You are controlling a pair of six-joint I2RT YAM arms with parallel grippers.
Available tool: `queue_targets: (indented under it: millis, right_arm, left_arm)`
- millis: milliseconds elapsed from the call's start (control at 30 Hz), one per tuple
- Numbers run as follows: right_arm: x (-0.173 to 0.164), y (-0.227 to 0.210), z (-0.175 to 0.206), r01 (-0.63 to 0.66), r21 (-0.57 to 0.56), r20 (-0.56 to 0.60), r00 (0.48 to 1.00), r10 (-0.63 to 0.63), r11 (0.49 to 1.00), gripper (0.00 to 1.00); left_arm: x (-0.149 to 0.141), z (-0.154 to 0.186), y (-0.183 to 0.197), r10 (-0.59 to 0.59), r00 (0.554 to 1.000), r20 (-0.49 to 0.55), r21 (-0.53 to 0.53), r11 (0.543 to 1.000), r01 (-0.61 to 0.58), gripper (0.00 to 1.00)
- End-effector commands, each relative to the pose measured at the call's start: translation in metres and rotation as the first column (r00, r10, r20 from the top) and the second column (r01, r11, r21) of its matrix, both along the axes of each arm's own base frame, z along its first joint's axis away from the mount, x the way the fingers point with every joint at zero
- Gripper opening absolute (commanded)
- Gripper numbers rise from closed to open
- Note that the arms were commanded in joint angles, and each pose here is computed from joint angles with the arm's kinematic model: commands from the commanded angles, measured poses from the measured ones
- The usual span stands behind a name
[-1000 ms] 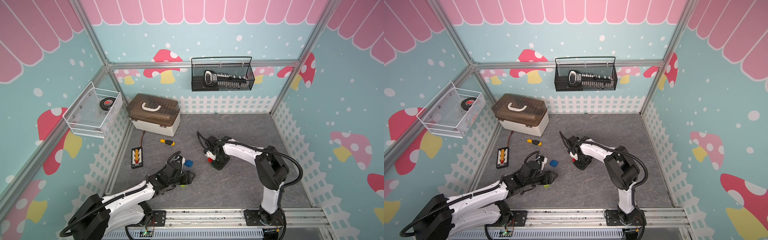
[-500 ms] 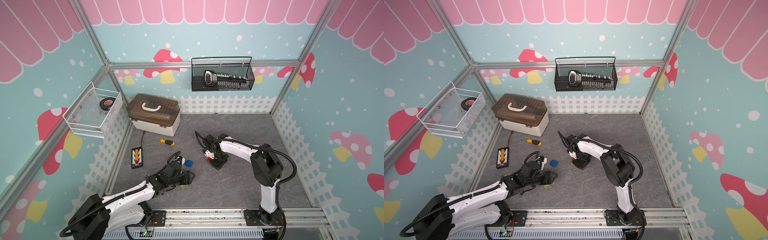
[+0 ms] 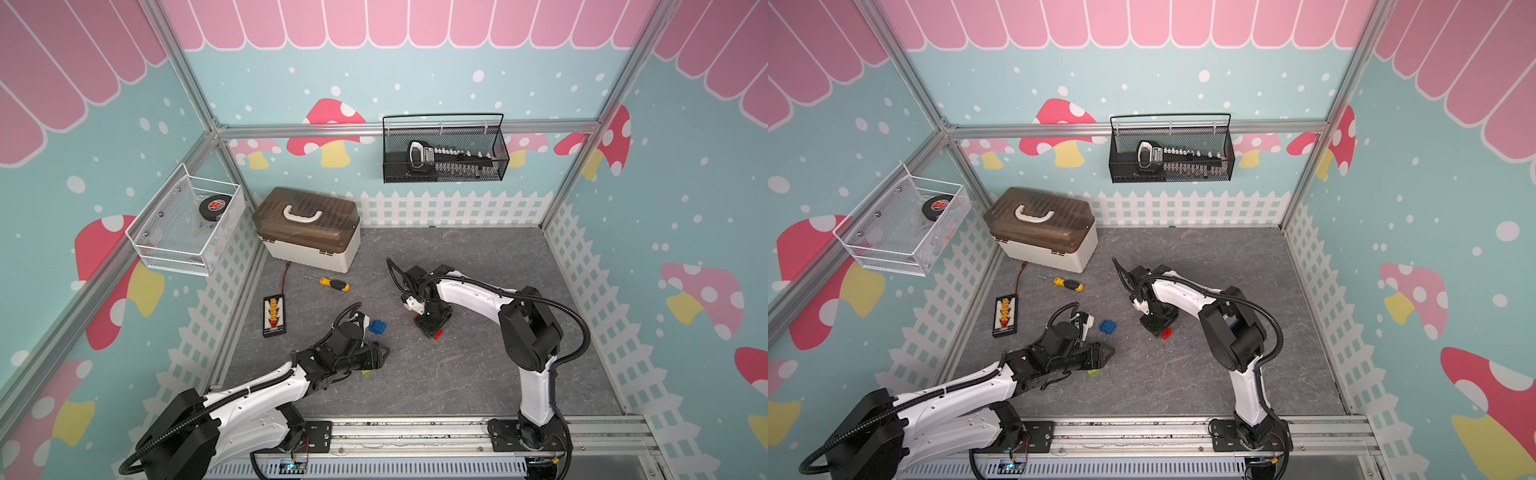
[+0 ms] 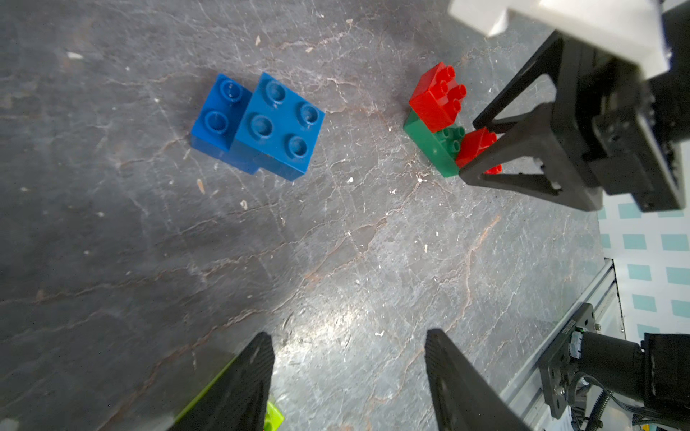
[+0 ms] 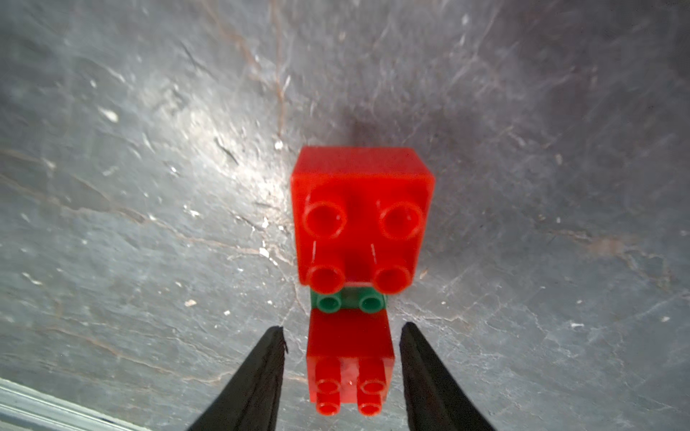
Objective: Assemble the letter y with lego
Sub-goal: Assemble the lego brick with the lego brick, then pick up the lego brick from the center of the board.
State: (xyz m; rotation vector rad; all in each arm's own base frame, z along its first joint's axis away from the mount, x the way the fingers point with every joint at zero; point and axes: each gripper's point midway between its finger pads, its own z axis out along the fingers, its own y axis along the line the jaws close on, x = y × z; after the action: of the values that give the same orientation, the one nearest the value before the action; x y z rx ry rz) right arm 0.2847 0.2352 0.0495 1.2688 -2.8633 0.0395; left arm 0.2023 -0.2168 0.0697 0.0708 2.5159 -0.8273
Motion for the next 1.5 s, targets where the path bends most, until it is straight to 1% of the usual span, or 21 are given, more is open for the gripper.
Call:
queue_targets:
  millis: [0, 233, 533, 733, 833, 1033, 1100, 1167, 1267, 1333, 1367, 1467]
  right_arm:
    - [0.008, 0.010, 0.016, -0.010, 0.048, 0.047, 0.999, 0.007, 0.999, 0.53]
    - [0.011, 0.014, -0.004, 0.001, 0.057, 0.051, 0.999, -0.004, 0.998, 0.55]
    - [0.008, 0.012, -0.029, 0.009, 0.055, 0.022, 1.000, -0.010, 0.998, 0.55]
    - [0.005, 0.009, -0.038, 0.023, 0.064, 0.008, 1.000, -0.024, 0.998, 0.53]
    - [0.005, 0.008, -0.039, 0.029, 0.070, 0.008, 1.000, -0.029, 0.997, 0.47]
    - [0.006, 0.007, -0.039, 0.033, 0.083, 0.018, 0.999, -0.035, 0.996, 0.31]
    - [0.005, 0.008, -0.037, 0.029, 0.093, 0.021, 0.999, -0.031, 0.995, 0.28]
    - [0.006, 0.007, -0.032, 0.033, 0.098, 0.039, 0.999, -0.037, 0.995, 0.28]
    - [0.004, 0.005, -0.021, 0.036, 0.119, 0.066, 0.997, -0.044, 0.992, 0.28]
    - [0.002, 0.005, -0.018, 0.040, 0.129, 0.068, 0.997, -0.049, 0.991, 0.28]
    - [0.002, 0.005, -0.006, 0.040, 0.155, 0.092, 0.994, -0.054, 0.987, 0.28]
    - [-0.001, 0.001, 0.001, 0.044, 0.170, 0.116, 0.991, -0.065, 0.985, 0.28]
  left_arm:
    - [0.004, 0.010, 0.003, 0.017, 0.999, 0.028, 0.000, 1.000, -0.017, 0.66]
    - [-0.004, 0.010, 0.018, 0.056, 0.998, 0.012, 0.017, 0.998, -0.056, 0.66]
    - [-0.021, 0.002, 0.052, 0.156, 0.988, -0.009, 0.061, 0.986, -0.155, 0.66]
    - [-0.028, -0.013, 0.073, 0.244, 0.967, -0.068, 0.131, 0.964, -0.233, 0.65]
    - [-0.029, -0.020, 0.077, 0.268, 0.959, -0.089, 0.158, 0.955, -0.252, 0.61]
    - [-0.030, -0.029, 0.080, 0.298, 0.948, -0.114, 0.191, 0.943, -0.274, 0.51]
    - [-0.030, -0.032, 0.083, 0.310, 0.943, -0.118, 0.208, 0.937, -0.282, 0.48]
    - [-0.030, -0.034, 0.082, 0.312, 0.941, -0.129, 0.218, 0.935, -0.280, 0.43]
    - [-0.031, -0.037, 0.080, 0.305, 0.940, -0.150, 0.234, 0.935, -0.266, 0.40]
    - [-0.030, -0.036, 0.073, 0.279, 0.948, -0.155, 0.210, 0.947, -0.245, 0.43]
    - [-0.029, -0.033, 0.066, 0.262, 0.952, -0.155, 0.177, 0.956, -0.235, 0.46]
    - [-0.026, -0.027, 0.056, 0.254, 0.956, -0.148, 0.095, 0.966, -0.242, 0.47]
